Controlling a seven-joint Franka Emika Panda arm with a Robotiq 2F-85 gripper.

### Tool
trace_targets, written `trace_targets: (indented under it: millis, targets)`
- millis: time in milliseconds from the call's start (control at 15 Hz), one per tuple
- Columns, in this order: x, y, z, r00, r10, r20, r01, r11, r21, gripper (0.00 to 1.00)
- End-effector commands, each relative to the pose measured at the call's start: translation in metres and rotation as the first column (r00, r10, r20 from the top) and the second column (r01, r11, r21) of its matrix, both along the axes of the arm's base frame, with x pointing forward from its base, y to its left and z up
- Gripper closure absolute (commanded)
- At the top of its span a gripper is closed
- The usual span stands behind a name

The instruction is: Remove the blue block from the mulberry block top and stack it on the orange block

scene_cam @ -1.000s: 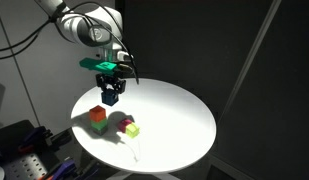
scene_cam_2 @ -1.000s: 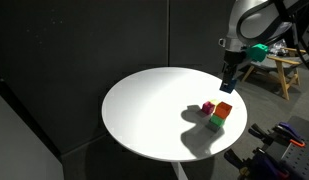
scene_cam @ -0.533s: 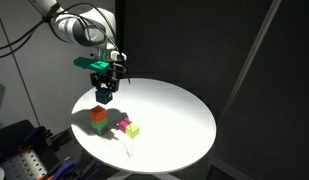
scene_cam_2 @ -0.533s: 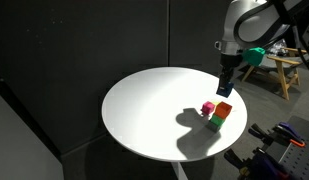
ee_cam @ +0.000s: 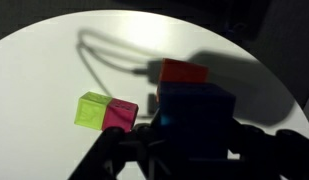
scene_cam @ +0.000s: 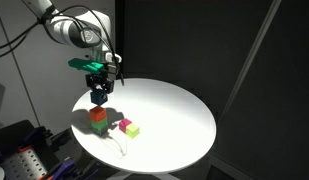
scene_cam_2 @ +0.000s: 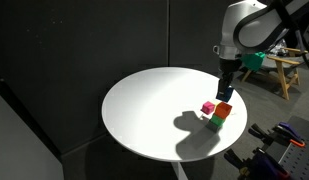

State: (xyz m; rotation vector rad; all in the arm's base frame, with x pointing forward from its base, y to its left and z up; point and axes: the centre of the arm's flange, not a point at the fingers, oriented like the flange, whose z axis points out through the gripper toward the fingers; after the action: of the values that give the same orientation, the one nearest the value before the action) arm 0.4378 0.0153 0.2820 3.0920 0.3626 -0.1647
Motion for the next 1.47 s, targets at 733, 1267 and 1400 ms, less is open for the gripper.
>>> trace_targets:
  millis: [733, 1267, 1400]
  targets:
    - [-0.021, 0.006, -0.011, 1.000, -0.027, -0.002, 0.027, 0.999, -0.018, 0.73]
    - [-0.020, 0.003, -0.016, 0.999, -0.034, -0.011, 0.033, 0.999, -0.021, 0.73]
    - [-0.019, 0.002, -0.018, 0.999, -0.037, -0.013, 0.036, 0.999, -0.022, 0.73]
